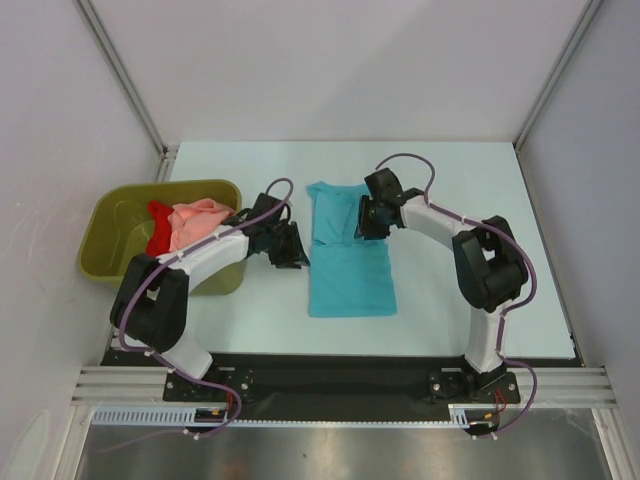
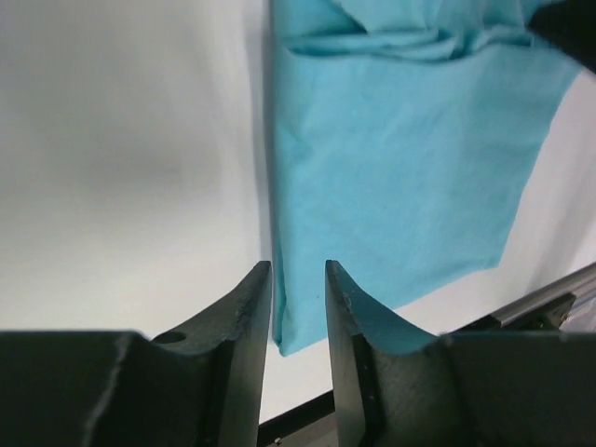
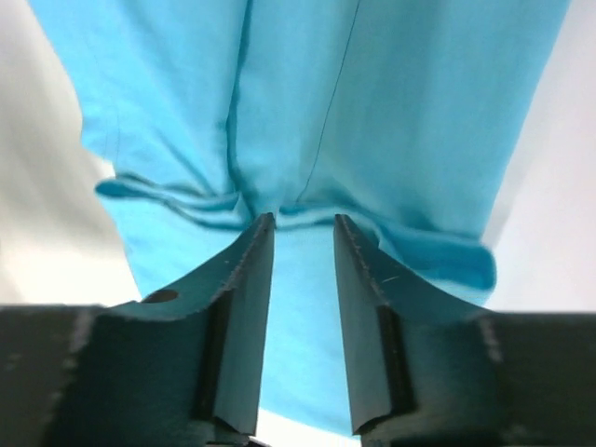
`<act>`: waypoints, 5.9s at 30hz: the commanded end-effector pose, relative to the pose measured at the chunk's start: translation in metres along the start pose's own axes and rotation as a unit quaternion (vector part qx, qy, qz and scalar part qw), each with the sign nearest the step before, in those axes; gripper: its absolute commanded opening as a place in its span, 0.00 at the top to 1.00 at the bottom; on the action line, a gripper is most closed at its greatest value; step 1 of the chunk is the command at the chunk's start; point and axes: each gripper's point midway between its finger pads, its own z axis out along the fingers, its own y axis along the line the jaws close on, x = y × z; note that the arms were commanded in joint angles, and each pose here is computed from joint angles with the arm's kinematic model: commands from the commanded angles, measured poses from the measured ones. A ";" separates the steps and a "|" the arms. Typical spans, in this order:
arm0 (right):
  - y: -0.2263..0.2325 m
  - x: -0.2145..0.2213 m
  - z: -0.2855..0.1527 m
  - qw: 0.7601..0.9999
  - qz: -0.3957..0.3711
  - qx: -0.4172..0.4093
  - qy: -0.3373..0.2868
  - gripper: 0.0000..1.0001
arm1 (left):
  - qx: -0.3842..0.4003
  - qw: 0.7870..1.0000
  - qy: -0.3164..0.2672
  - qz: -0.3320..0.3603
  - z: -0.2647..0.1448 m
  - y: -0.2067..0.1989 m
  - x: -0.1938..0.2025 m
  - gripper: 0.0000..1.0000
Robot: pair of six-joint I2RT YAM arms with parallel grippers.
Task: Fold and stack the t-shirts
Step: Fold the tshirt
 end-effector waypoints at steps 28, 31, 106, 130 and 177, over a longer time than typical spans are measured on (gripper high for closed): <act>-0.060 0.174 -0.121 0.985 0.088 -0.094 0.118 0.35 | 0.036 0.995 0.089 0.015 -0.018 0.017 0.112 0.37; -0.065 0.185 -0.119 0.982 0.099 -0.097 0.126 0.37 | 0.040 0.994 0.106 0.000 -0.017 0.025 0.129 0.36; -0.044 0.135 -0.109 0.972 0.153 -0.157 0.084 1.00 | -0.061 0.997 0.010 -0.042 -0.027 0.012 0.053 1.00; -0.038 -0.107 -0.025 0.975 0.141 -0.168 0.027 1.00 | 0.029 0.994 -0.103 0.027 0.016 -0.059 -0.223 1.00; -0.013 -0.162 -0.021 0.966 0.104 -0.229 -0.053 0.67 | 0.146 0.977 -0.121 0.096 0.024 -0.093 -0.212 0.69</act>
